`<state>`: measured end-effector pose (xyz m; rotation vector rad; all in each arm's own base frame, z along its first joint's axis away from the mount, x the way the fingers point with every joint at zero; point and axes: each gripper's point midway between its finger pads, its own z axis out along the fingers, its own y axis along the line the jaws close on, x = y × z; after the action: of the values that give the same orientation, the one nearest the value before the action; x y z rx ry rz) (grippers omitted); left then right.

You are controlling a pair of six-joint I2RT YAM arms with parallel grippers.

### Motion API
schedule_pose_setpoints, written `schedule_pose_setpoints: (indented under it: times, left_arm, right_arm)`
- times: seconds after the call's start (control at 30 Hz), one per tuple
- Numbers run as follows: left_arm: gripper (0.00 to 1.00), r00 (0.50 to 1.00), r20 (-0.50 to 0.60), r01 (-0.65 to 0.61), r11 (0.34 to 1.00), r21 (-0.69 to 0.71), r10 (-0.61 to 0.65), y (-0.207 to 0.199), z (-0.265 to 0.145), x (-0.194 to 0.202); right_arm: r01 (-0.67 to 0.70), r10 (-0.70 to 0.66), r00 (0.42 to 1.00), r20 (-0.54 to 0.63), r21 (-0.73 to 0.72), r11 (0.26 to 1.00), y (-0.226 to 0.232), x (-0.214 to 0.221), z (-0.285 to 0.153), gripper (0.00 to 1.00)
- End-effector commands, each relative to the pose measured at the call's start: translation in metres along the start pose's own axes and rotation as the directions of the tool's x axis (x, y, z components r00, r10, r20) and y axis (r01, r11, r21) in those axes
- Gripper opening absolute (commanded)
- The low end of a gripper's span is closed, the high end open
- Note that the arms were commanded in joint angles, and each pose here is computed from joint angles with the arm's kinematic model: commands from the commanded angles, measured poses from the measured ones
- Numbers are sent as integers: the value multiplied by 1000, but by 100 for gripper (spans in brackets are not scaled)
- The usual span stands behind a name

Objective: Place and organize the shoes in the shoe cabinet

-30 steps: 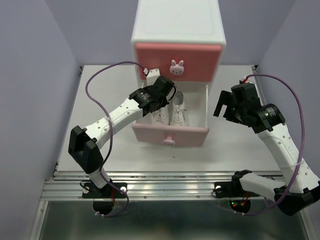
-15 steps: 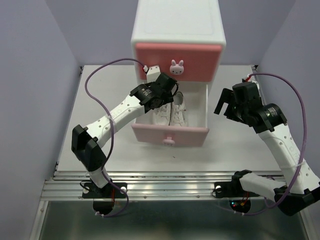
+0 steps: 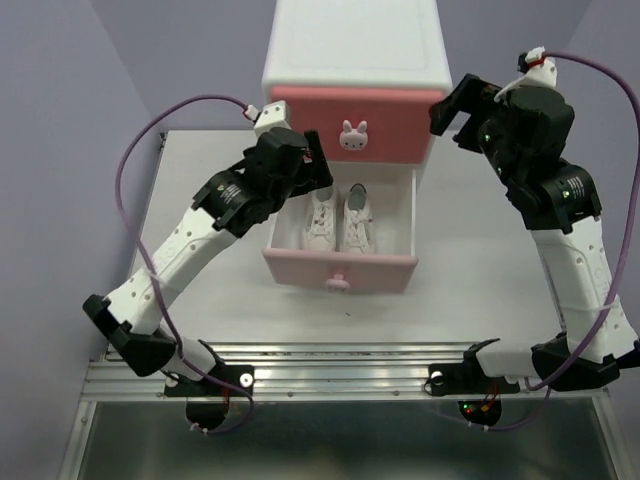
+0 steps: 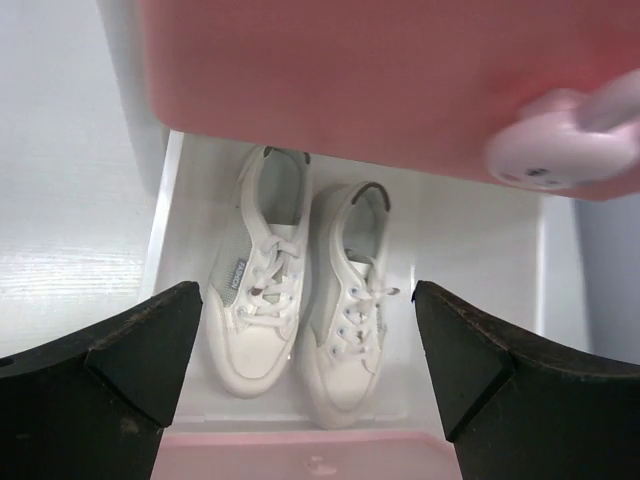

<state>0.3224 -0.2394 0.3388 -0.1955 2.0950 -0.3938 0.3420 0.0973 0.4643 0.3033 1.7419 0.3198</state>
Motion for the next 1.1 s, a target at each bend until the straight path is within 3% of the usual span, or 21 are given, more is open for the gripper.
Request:
schedule_pose_setpoints:
  times: [0.0, 0.1, 0.23, 0.33, 0.6, 0.8, 0.83, 0.97, 1.07]
  left_arm:
    - [99, 996, 85, 6, 992, 124, -17, -4, -55, -39]
    - [99, 998, 61, 24, 988, 155, -34, 2, -77, -37]
    - [99, 1000, 7, 19, 971, 236, -22, -2, -97, -26]
    - [99, 1000, -28, 4, 960, 280, 4, -7, -105, -17]
    - [99, 974, -204, -12, 915, 404, 103, -34, -140, 51]
    - [98, 929, -331, -14, 912, 409, 163, -17, -166, 108]
    - [98, 887, -405, -36, 907, 420, 223, -8, -171, 151]
    - [98, 868, -438, -47, 917, 395, 233, 1, -162, 185]
    - [98, 882, -424, -45, 931, 361, 207, 5, -146, 200]
  right_arm:
    - [37, 27, 968, 250, -248, 968, 59, -89, -17, 100]
    - [110, 33, 940, 339, -394, 913, 99, -122, -22, 100]
    - [187, 0, 933, 360, -484, 855, 135, -129, 5, 100]
    - [167, 22, 941, 337, -522, 836, 152, -120, 37, 100]
    - [99, -56, 993, 106, -456, 885, 141, -37, 114, 100]
    - [91, -120, 991, -64, -350, 932, 110, 22, 138, 100]
    - [103, -141, 986, -85, -350, 931, 107, 33, 140, 100]
    - [129, -172, 980, -100, -340, 932, 101, 44, 146, 100]
    - [142, -184, 978, -100, -334, 932, 99, 48, 149, 100]
